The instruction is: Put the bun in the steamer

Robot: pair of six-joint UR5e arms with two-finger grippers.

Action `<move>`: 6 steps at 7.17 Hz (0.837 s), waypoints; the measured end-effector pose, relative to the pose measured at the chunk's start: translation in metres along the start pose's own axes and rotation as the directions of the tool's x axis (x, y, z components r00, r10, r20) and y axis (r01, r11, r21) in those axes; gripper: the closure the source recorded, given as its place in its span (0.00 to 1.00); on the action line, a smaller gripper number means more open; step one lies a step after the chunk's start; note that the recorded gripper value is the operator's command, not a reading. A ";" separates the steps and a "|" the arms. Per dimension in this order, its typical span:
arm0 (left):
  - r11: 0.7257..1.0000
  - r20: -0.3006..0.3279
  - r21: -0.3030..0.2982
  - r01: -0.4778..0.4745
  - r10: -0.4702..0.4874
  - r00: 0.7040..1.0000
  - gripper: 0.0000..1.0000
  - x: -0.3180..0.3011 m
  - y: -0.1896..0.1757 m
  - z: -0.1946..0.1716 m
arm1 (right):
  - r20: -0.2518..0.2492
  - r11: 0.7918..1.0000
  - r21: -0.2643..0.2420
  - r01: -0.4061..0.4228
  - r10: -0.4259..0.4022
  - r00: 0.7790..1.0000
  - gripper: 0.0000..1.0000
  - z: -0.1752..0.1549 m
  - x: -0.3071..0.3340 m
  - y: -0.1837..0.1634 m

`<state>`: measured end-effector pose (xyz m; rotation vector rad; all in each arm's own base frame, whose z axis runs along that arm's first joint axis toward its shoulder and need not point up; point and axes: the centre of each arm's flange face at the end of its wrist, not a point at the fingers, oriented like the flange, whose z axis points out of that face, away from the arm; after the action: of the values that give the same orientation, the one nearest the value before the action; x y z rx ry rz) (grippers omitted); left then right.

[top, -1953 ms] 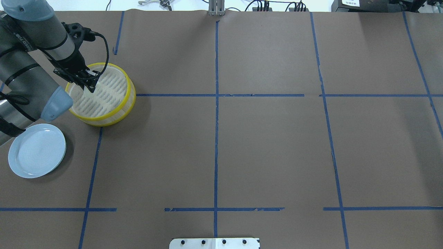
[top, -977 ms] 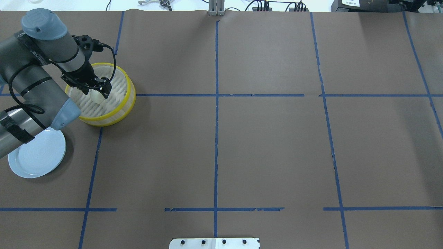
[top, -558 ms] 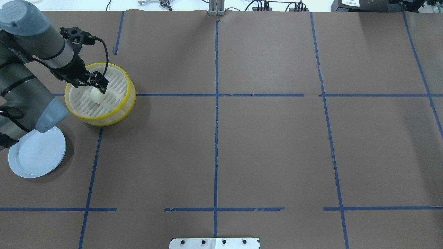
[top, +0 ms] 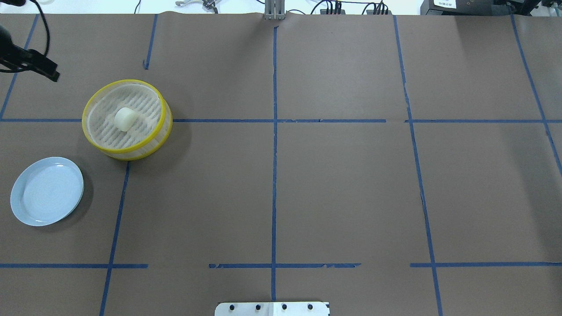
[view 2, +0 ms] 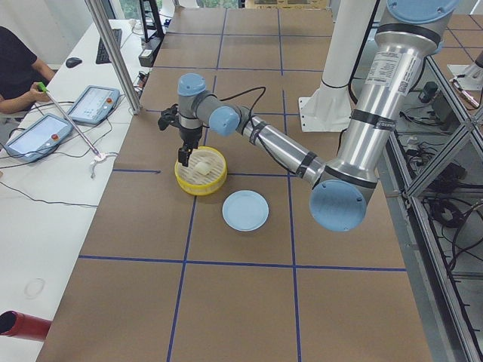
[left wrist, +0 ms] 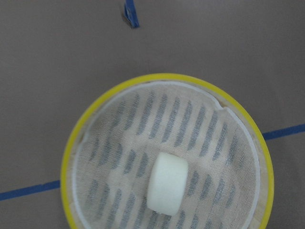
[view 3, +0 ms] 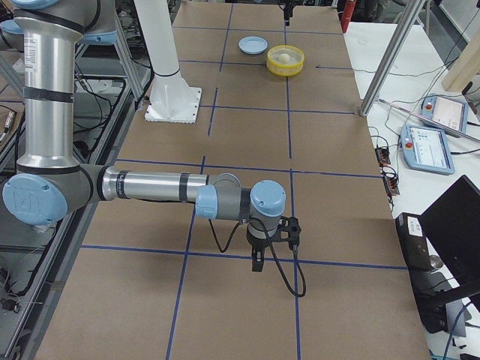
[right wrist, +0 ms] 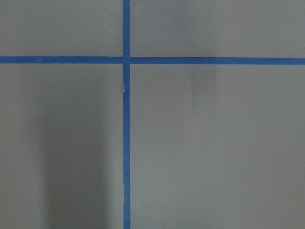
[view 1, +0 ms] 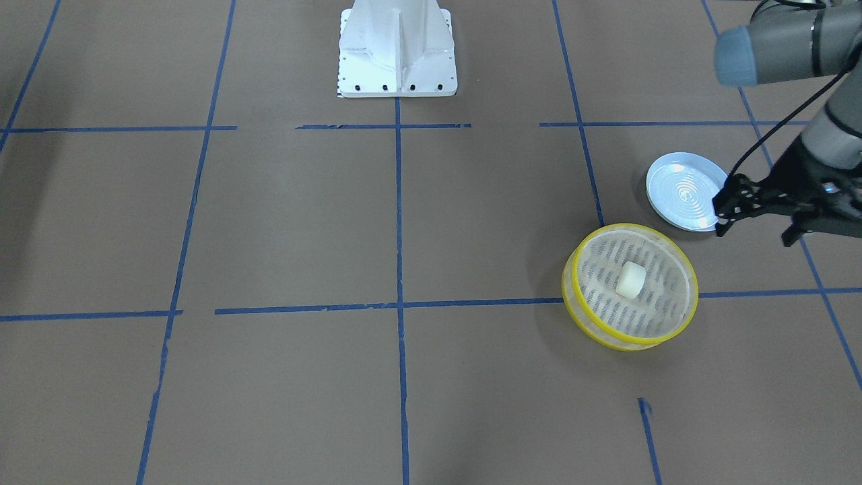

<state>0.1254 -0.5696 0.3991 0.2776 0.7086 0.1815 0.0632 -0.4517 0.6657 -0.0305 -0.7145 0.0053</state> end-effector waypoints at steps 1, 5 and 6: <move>1.000 0.033 -0.012 -0.015 0.015 0.999 0.00 -0.047 0.013 -0.011 | 0.000 1.000 0.000 0.000 0.000 1.000 0.00 0.000 0.000 0.000; 0.995 -0.027 -0.102 -0.003 0.000 1.000 0.00 -0.230 0.114 -0.006 | 0.000 1.000 0.000 -0.001 0.001 1.000 0.00 0.000 0.000 0.000; 0.990 -0.037 -0.139 0.036 -0.041 0.998 0.00 -0.256 0.143 0.010 | 0.000 1.000 0.000 0.000 0.000 1.000 0.00 0.000 0.000 0.000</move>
<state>-0.0685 -0.5021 0.6081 0.1277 0.7366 0.1991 0.0634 -0.4517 0.6657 -0.0303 -0.7144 0.0059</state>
